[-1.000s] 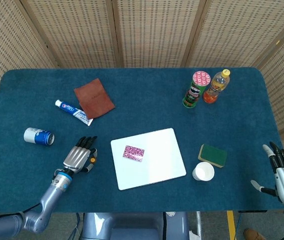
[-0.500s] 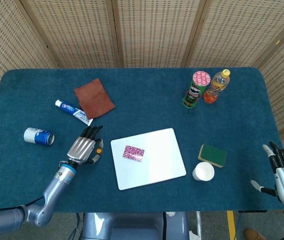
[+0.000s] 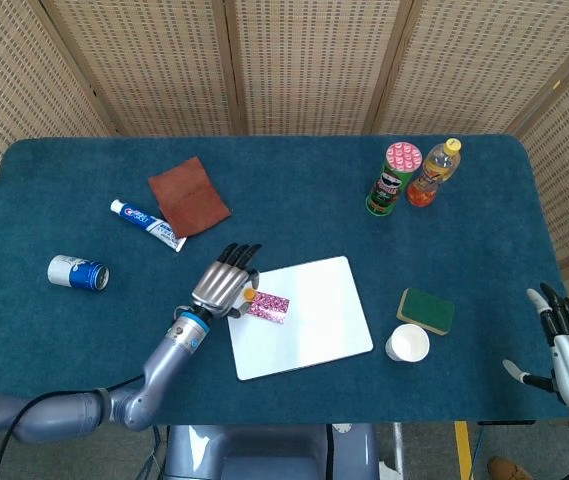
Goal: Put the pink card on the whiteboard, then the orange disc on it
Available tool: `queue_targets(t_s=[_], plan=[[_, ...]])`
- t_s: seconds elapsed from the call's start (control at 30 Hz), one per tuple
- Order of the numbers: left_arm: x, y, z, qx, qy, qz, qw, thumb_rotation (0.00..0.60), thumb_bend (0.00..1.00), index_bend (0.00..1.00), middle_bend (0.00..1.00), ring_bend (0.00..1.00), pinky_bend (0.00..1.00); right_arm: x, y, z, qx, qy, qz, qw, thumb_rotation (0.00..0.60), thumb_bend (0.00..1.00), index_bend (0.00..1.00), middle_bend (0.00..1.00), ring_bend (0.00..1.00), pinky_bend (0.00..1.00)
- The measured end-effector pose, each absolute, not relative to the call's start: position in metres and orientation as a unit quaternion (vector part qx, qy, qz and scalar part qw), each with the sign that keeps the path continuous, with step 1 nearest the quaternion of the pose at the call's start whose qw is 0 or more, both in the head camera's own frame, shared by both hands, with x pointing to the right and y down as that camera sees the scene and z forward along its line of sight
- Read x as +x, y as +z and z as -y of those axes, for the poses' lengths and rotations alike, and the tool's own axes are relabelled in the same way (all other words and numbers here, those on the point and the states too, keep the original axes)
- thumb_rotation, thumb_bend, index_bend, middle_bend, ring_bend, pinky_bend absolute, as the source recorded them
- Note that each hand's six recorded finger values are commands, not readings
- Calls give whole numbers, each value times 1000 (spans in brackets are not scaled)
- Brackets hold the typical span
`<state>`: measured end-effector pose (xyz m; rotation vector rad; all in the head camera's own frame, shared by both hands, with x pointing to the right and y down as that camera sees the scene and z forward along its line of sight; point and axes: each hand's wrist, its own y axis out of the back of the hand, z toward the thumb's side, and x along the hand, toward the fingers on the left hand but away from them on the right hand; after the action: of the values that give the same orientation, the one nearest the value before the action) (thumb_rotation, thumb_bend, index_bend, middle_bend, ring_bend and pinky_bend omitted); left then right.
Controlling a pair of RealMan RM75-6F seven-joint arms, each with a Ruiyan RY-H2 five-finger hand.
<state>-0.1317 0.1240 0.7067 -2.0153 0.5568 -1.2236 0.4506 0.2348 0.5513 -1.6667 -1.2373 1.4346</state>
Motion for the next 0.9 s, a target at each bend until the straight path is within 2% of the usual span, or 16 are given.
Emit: queue_targets(t_s=[0.3,0.4,0.5,0.57,0.63,0.9], plan=[[-113,722,-132,-773,-491,-193,353,600,328,597,0,0,0,451,551,-235,-631,541,467,302,600,0,0,0,0,0],[-113,726,-133,-768,-498,-190,354,600,314,459,0,0,0,451,551,-235,-631,541,467,302,600,0,0,0,0,0],[-112,728,-135,-768,-502,-188,350,600,260,172,0,0,0,451,551,-235,-631,541,467,302,600,0,0,0,0,0],[-112,728,-136,-769,-502,-186,349,600,236,43,0,0,0,451,551,-235,-631,541,467,302,600,0,0,0,0,0],[-112,728,-136,-769,-502,-187,350,600,212,0,0,0,0,451,551,-235,-631,540,467,302,600,0,0,0,0,0],[-122,714,-131,-775,-491,-210,338,600,175,0,0,0,0,451,551,-234,-631,541,468,301,600,0,0,0,0,0]])
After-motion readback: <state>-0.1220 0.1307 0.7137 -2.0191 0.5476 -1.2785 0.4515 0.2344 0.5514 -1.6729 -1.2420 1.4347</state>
